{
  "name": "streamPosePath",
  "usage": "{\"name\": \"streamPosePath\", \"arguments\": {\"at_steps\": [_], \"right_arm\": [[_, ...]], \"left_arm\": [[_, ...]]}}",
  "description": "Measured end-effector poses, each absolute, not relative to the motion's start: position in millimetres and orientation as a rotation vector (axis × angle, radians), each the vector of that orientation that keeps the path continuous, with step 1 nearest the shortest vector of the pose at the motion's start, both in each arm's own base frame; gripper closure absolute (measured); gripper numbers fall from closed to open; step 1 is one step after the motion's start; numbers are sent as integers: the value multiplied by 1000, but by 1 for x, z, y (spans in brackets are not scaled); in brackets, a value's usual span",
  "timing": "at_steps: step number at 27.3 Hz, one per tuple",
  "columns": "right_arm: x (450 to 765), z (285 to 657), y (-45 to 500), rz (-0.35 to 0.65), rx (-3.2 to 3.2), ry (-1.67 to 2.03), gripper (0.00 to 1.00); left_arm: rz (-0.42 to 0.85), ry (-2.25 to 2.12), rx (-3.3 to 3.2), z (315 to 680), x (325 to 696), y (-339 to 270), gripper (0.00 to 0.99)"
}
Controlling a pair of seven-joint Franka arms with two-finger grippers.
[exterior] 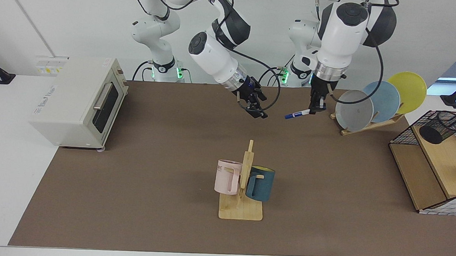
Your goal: Put markers into pen holder
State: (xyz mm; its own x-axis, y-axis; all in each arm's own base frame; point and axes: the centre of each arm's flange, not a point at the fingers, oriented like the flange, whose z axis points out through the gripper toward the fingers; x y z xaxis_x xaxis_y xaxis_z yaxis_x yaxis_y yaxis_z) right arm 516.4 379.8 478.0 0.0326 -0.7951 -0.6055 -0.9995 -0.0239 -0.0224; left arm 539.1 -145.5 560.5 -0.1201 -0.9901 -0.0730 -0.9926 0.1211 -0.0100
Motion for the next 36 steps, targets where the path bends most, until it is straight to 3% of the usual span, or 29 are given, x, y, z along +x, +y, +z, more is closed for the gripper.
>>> {"name": "streamPosePath", "arguments": {"at_steps": [3,12,22,29,36], "right_arm": [[510,475,373,486,-2104,1683,9],[536,467,286,235,-2582,1287,4],[562,486,173,85,-2901,762,4],[560,520,105,1,-3021,398,4],[553,552,52,-53,-3069,100,4]], "left_arm": [[127,2226,-2036,561,547,-112,837],[304,2076,-1955,565,558,-49,837],[561,1917,-1816,584,561,21,837],[721,1869,-1744,605,565,89,837],[804,1830,-1749,613,570,137,837]]}}
